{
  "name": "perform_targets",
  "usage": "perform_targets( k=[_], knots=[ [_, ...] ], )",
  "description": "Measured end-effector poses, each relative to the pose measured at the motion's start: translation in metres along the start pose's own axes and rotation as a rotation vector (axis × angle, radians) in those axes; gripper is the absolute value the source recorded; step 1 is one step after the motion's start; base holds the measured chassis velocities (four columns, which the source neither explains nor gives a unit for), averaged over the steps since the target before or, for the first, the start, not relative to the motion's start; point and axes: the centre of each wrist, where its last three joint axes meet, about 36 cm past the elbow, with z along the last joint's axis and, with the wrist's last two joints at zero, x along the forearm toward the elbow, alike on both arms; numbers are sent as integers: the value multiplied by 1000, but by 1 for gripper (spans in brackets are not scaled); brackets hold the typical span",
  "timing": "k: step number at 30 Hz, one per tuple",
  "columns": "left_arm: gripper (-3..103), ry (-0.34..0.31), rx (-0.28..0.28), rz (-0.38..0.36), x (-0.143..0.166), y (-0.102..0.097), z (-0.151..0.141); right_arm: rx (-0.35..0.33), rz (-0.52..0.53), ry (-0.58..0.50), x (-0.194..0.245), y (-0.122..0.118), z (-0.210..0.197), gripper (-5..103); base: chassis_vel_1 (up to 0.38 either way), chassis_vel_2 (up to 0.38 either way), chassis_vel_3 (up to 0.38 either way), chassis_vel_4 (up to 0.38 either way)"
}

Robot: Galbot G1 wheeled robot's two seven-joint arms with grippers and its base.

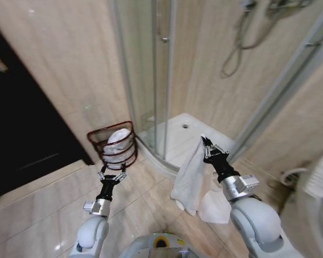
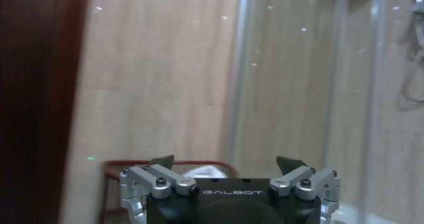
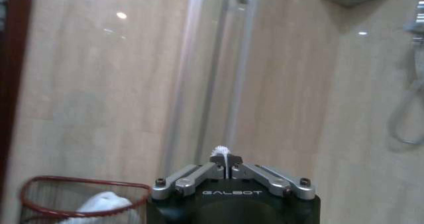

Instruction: Discard the used towel into the hamper.

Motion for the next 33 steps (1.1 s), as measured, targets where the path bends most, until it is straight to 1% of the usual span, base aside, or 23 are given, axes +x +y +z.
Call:
perform_targets(
  k=[3, 12, 14, 15, 17, 20, 22, 26, 33],
  knots=[
    [100, -1, -2, 3, 1, -1, -1, 5, 7, -10, -2, -4, -2, 1, 232, 205, 11, 23],
    [100, -3, -7, 5, 3, -2, -2, -12, 18, -36, -5, -5, -5, 1, 220, 220, 21, 35],
    [100, -22, -12, 7, 3, -1, -1, -21, 24, -46, -7, -5, -7, 1, 206, 207, 22, 16],
    [100, -22, -12, 7, 3, -1, -1, -21, 24, -46, -7, -5, -7, 1, 206, 207, 28, 8],
    [100, -41, -27, 14, 2, 1, 2, -33, 38, -70, -9, -7, -9, 1, 213, 216, 15, 17],
    [100, -41, -26, 18, 2, 1, 2, -37, 49, -87, -10, -8, -10, 1, 148, 174, 12, -7],
    [100, -55, -14, 30, 0, 2, 3, -45, 57, -105, -10, -8, -11, 1, 101, 93, 8, -3],
    [100, -72, -6, 36, -2, 2, 4, -60, 59, -121, -11, -8, -11, 1, 19, 23, 2, -3],
    [100, -68, -6, 34, 0, 3, 4, -73, 47, -129, -13, -9, -13, 1, -18, -22, 3, 8]
  ],
)
